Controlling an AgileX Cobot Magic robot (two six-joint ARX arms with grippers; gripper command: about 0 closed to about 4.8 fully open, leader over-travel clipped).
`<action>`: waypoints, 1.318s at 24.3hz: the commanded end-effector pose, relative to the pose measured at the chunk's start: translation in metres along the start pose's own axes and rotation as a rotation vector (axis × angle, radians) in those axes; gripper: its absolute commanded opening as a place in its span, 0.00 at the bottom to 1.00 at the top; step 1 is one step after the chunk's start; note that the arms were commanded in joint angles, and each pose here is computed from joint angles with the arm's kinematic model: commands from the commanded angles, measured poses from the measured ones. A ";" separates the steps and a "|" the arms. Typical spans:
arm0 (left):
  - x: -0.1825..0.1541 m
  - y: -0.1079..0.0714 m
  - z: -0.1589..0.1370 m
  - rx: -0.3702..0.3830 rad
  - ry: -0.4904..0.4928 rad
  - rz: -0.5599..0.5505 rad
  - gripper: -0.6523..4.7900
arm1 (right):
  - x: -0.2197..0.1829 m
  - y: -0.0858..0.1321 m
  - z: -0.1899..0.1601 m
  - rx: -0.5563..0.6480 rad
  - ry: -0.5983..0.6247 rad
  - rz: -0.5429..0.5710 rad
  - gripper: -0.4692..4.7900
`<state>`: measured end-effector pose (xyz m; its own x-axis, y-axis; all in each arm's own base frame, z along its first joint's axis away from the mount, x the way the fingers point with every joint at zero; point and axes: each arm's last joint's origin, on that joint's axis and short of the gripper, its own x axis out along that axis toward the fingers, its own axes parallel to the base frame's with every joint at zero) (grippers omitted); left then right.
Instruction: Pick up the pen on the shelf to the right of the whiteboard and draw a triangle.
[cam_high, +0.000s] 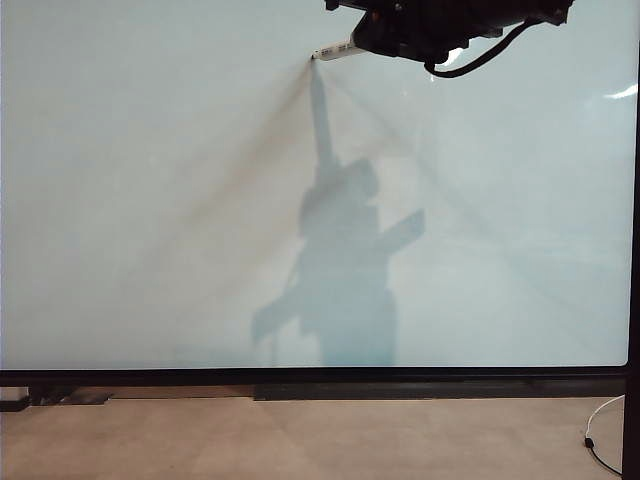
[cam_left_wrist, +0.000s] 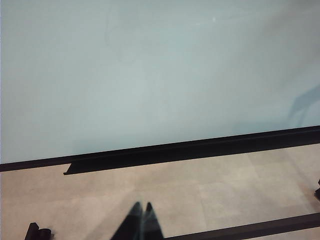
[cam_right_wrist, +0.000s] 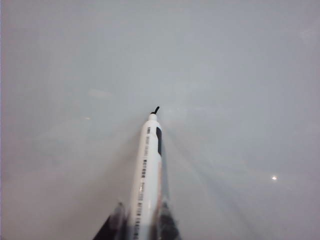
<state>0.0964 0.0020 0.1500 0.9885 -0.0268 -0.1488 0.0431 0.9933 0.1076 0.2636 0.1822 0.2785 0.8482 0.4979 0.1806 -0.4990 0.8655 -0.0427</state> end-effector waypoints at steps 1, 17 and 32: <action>0.000 0.000 0.002 0.002 -0.015 -0.002 0.11 | 0.002 0.001 0.000 -0.001 -0.010 -0.003 0.08; 0.000 0.000 0.002 0.002 -0.015 -0.002 0.11 | 0.002 0.001 -0.004 -0.003 0.012 0.011 0.08; 0.000 0.000 0.002 0.002 -0.015 -0.002 0.11 | 0.011 0.004 -0.028 0.005 0.063 0.037 0.08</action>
<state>0.0964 0.0020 0.1500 0.9886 -0.0272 -0.1481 0.0434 0.9932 0.1076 0.2736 0.1928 0.2525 0.8318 0.5445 0.1075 -0.5423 0.8386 -0.0519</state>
